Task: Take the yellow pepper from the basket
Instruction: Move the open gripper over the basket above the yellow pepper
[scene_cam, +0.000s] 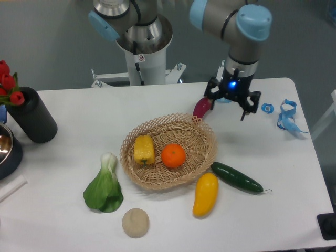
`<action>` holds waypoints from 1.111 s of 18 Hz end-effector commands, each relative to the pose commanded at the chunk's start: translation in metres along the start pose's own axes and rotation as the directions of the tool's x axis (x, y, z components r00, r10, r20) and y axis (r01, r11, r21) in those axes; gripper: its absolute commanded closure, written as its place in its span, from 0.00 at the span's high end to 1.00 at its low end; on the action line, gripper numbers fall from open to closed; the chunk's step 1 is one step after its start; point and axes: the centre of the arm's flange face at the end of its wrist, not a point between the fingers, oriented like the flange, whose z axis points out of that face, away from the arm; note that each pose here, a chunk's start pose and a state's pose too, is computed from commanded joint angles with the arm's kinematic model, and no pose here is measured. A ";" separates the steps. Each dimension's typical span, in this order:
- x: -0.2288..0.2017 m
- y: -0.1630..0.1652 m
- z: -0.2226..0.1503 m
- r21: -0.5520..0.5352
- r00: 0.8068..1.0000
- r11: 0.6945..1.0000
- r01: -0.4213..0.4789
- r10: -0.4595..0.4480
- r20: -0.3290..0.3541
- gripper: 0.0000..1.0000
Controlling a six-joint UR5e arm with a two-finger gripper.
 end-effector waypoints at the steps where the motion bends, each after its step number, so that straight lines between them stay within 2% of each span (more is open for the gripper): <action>1: 0.010 -0.010 0.002 0.000 1.000 1.000 0.019 -0.019 -0.006 1.00; 4: 0.044 -0.038 0.011 -0.015 0.999 1.000 0.017 -0.018 -0.036 1.00; 9: 0.083 -0.052 0.023 -0.029 0.997 0.999 -0.027 0.025 -0.076 1.00; 11: 0.099 -0.063 0.028 -0.036 0.994 0.998 0.057 -0.060 -0.090 1.00; 13: 0.113 -0.072 0.036 -0.054 0.982 0.987 0.151 -0.156 -0.103 1.00; 16: 0.127 -0.084 0.065 -0.097 0.972 0.979 0.181 -0.194 -0.137 1.00; 20: 0.128 -0.096 0.086 -0.139 0.938 0.943 0.301 -0.319 -0.134 1.00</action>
